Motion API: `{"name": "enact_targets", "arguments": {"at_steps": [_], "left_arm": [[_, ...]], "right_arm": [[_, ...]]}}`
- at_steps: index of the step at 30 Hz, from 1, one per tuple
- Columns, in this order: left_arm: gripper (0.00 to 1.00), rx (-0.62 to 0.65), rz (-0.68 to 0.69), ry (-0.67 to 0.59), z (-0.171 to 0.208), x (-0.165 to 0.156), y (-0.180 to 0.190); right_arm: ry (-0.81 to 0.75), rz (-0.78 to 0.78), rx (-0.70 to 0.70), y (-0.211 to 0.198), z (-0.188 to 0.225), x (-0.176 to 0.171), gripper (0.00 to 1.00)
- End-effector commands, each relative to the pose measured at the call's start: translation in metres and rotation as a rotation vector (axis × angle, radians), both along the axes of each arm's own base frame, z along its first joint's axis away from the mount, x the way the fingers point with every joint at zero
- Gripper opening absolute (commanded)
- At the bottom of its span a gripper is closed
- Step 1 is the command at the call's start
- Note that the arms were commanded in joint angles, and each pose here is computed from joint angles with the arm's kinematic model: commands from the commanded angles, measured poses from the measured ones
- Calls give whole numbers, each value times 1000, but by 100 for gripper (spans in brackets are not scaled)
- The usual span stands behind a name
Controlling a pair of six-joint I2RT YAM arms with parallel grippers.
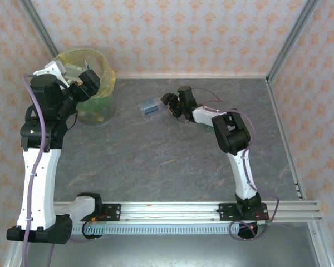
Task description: Put the plastic bottles in the bin
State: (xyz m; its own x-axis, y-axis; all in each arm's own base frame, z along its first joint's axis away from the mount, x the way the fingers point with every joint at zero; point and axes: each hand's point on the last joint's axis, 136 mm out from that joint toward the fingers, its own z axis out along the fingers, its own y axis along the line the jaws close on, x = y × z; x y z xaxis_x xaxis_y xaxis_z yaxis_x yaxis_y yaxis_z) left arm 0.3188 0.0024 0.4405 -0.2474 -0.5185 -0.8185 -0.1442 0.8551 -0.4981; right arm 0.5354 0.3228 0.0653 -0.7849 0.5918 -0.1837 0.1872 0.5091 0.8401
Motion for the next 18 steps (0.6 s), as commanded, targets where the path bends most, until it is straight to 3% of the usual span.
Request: {"name": "enact_targets", "arguments": {"at_steps": [1,11,18], "left_arm": [[99,17,11,22,-6,-7,3],[99,6,2,35,-12,-6,1],[99,1,0,46,-19,-5,0]], "right_arm": [[-38,-15,104,7,13,19,66],[-15,-34,153,19,-5,41,59],[-21,-21,163,19,-3,45,46]]}}
